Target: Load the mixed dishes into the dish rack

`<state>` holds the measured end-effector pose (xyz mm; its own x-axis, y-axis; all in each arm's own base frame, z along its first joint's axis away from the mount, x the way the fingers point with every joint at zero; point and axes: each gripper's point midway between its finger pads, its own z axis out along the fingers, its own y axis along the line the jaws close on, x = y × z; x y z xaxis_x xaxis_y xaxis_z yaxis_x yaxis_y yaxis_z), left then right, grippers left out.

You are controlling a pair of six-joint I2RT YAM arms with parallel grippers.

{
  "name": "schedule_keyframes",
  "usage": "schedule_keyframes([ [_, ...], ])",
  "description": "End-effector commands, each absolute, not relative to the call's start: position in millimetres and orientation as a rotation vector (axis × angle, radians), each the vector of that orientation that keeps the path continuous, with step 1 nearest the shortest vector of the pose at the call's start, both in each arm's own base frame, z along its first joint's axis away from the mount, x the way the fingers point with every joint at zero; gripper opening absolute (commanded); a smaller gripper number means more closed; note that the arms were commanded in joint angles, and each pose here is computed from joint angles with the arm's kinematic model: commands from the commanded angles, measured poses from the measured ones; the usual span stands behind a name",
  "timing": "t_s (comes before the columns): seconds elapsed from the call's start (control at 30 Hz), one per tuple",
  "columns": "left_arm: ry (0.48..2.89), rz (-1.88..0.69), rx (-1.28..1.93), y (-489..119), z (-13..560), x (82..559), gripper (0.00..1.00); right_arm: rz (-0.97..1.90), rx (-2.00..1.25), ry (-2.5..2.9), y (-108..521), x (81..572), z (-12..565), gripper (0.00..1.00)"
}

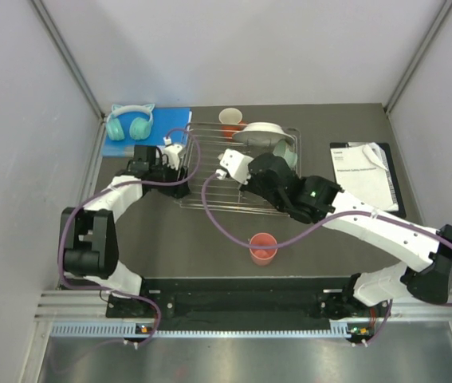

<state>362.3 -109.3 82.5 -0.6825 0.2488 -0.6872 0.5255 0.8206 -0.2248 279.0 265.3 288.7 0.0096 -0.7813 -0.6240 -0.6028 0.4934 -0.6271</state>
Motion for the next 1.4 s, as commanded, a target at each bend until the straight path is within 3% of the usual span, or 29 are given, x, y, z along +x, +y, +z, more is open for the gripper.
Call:
schedule_keyframes([
  [0.0, 2.294, -0.554, 0.652, -117.2, 95.8, 334.4, 0.6, -0.197, -1.11, 1.511, 260.4, 283.6, 341.4, 0.0],
  [0.57, 2.283, -0.632, 0.716, -120.6, 106.9, 269.1, 0.59, -0.37, -1.439, 1.364, 250.3, 292.0, 317.4, 0.0],
  [1.37, 2.301, -0.584, 0.731, -115.9, 106.0, 284.0, 0.62, -0.419, -1.57, 1.421, 265.5, 327.9, 252.3, 0.0],
])
